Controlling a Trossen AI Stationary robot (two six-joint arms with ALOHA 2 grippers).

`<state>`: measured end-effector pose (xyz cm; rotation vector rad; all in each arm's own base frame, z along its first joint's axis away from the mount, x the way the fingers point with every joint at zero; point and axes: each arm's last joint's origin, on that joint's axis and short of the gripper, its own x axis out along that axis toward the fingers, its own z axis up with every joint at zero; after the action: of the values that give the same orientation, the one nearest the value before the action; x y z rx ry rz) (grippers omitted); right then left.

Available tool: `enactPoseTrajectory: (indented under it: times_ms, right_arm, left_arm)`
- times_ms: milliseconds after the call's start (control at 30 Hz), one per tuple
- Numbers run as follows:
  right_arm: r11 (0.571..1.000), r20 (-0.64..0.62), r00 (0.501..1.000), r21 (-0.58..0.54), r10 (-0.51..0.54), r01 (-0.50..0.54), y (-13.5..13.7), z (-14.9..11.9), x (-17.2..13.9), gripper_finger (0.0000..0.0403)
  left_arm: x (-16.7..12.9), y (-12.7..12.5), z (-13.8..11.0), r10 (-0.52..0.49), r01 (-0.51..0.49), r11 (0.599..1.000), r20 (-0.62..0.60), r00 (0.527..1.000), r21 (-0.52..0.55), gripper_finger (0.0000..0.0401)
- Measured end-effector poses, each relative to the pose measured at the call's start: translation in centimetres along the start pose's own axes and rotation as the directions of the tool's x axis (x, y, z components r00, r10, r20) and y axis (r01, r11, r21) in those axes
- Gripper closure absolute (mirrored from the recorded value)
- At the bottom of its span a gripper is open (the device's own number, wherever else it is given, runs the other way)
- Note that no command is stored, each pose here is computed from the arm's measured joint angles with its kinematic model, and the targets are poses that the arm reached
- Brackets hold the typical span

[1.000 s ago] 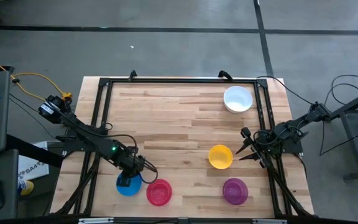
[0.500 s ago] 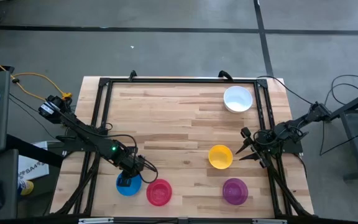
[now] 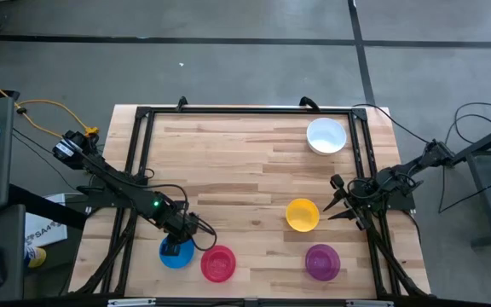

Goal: Nest bowls inside each other
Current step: Stack the blue bowl on top of the white bowl

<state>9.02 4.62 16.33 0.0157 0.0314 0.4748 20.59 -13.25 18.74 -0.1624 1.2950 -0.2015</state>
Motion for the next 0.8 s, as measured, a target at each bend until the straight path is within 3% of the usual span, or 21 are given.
enactPoseTrajectory:
  times_ms: [167, 500, 800]
  right_arm:
    - [1.000, 0.000, 1.000, 0.000, 0.000, 0.000, 0.00, 0.01, 0.00, 0.0282]
    - [1.000, 0.000, 1.000, 0.000, 0.000, 0.000, 0.00, 0.01, 0.00, 0.0282]
    - [1.000, 0.000, 1.000, 0.000, -0.001, 0.001, 0.00, 0.01, 0.00, 0.0282]
  left_arm:
    - [0.00, 0.00, 0.00, 0.000, 0.000, 1.000, 0.000, 1.000, -0.005, 0.0278]
    - [0.27, -0.02, -0.01, -0.005, 0.004, 1.000, -0.016, 1.000, -0.007, 0.0341]
    - [0.27, -0.02, -0.01, -0.006, 0.006, 1.000, -0.017, 1.000, -0.009, 0.0352]
